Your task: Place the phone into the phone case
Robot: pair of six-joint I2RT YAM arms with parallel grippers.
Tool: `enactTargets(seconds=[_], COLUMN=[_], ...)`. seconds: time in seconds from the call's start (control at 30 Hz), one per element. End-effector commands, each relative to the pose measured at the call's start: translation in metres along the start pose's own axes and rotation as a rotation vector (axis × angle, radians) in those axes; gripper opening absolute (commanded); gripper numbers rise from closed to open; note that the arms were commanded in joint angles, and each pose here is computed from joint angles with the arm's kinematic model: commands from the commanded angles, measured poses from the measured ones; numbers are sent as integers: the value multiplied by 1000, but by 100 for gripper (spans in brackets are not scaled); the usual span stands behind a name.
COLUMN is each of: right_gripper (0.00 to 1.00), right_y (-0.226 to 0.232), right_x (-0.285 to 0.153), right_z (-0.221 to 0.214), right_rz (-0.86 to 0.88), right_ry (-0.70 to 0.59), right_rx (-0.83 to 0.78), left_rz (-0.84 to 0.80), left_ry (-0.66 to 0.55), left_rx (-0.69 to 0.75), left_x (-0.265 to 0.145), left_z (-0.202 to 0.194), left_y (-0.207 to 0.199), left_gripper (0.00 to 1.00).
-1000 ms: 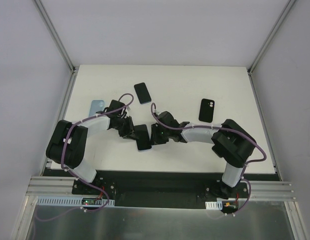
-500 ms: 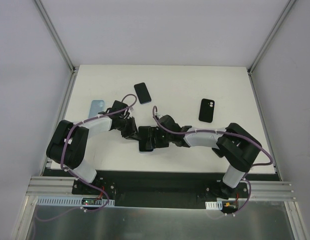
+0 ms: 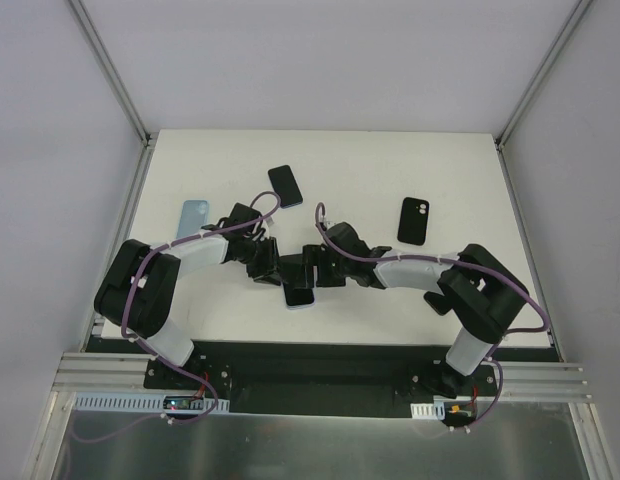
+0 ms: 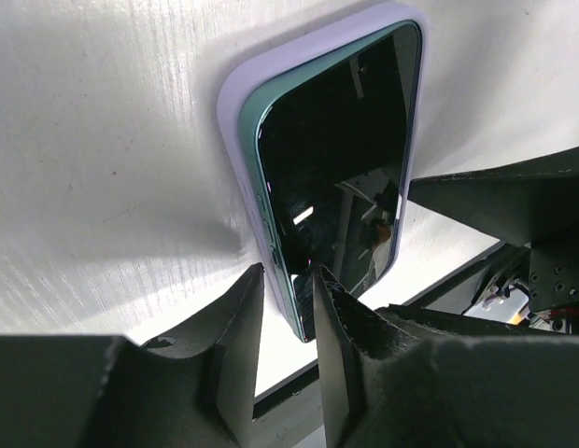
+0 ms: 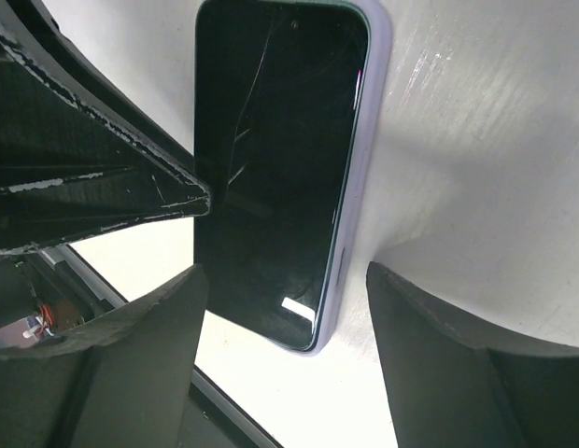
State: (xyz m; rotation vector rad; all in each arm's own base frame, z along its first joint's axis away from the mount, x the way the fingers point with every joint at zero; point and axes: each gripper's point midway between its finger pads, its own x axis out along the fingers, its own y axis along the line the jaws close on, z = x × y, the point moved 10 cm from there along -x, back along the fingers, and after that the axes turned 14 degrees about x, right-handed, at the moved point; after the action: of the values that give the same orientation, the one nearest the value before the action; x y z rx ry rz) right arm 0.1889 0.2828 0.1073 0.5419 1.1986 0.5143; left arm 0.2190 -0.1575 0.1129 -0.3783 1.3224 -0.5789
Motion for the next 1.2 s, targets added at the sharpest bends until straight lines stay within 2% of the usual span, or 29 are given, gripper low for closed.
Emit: enactTargets(seconds=[0.0,0.23,0.47,0.6,0.93,1.17], right_gripper=[72,74,78,78,77,76], right_y=[-7,-9,-4,0,28,25], right_x=[2,5,13,13,2,-2], right_z=[3,3,3,4,8,9], right_rz=[-18,15,49,100,420,479], right_ry=[1,16,50,69,135,147], right_rx=[-29,-31,-16,31,156,169], left_rz=[28,50,-21,-77,-200,-206], left_ry=[-20,-20,26,37,50,57], left_rx=[2,-6,-20,-65,-109,-128], left_x=[-6,-3,6,9,14,14], left_z=[6,11,9,1,-9,-12], left_y=[-5,-1,-1,-1,-3,-2], left_gripper=[27,28,10,4,1,1])
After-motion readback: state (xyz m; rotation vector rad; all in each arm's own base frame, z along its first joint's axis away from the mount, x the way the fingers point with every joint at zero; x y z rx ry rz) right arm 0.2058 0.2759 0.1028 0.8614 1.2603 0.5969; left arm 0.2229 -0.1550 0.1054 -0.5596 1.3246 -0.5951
